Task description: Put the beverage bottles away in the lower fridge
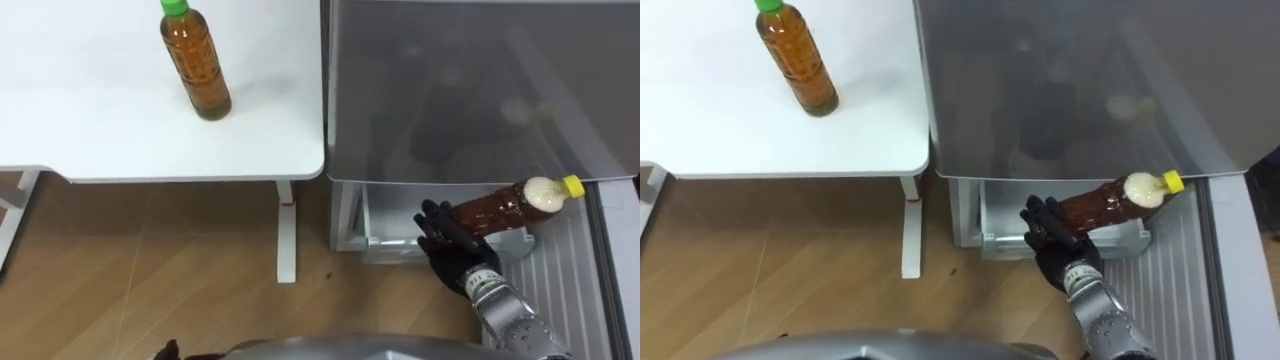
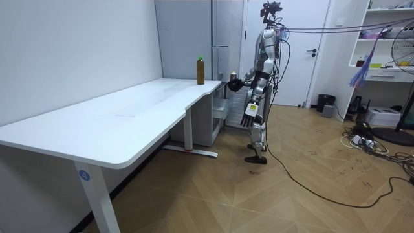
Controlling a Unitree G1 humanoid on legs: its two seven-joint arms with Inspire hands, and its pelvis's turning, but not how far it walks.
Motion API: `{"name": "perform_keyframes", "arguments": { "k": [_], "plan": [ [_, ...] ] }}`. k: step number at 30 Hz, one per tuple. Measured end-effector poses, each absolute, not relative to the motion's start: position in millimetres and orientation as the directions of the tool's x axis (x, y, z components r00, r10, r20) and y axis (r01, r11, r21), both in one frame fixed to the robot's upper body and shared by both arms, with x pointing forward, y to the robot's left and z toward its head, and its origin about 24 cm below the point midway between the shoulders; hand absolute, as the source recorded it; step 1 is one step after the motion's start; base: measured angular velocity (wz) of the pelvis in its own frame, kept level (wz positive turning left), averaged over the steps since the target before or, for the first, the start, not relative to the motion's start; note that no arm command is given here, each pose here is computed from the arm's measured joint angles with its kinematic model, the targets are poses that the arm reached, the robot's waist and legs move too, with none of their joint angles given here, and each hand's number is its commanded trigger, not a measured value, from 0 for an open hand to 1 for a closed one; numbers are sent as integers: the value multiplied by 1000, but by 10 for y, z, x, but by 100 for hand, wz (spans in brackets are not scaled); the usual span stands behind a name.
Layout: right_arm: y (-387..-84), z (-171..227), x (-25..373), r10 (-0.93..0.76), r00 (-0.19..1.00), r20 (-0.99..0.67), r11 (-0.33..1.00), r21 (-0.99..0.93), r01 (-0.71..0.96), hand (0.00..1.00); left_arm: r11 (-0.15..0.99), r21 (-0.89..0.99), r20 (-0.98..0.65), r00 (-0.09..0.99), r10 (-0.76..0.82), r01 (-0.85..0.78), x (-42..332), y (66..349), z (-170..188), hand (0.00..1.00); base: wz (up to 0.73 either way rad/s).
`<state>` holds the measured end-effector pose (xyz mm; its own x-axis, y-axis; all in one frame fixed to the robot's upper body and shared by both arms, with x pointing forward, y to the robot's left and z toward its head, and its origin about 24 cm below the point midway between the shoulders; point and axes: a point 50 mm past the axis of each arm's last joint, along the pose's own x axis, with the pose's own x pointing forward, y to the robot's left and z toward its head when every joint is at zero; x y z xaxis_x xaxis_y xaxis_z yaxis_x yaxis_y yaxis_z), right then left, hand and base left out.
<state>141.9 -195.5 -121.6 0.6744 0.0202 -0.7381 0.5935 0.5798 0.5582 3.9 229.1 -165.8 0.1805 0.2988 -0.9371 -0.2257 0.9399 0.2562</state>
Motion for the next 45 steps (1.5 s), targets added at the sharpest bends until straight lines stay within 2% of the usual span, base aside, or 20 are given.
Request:
{"name": "perform_keyframes", "arguments": {
  "k": [7,18,24,31,37,40,45],
  "plan": [
    [-1935,-1229,1407,18,678,-734,471,605,642,100,945,250,-954,117,278,-209,-163,2254,-1667,0,1],
    [-1920,-1341,1290,29,627,-779,456,568,685,100,979,200,-979,20,201,-49,-411,2146,-1681,0,4],
    [-1976,-1332,1403,10,633,-774,389,586,711,100,981,193,-980,44,192,15,-254,2099,-1704,0,13],
    [-2107,-1240,1814,-35,660,-750,357,608,709,100,967,217,-969,148,197,132,147,2123,-1700,0,12],
    [-2156,-1164,2006,-53,679,-732,332,628,703,100,954,254,-951,221,217,157,428,2161,-1673,0,4],
    [-2260,-1124,2101,-89,676,-731,258,639,725,100,952,262,-949,222,224,158,436,2191,-1667,0,-1],
    [-2311,-1057,2255,-98,671,-735,272,629,729,100,950,266,-942,252,221,163,582,2252,-1640,0,2]
  ]
}}
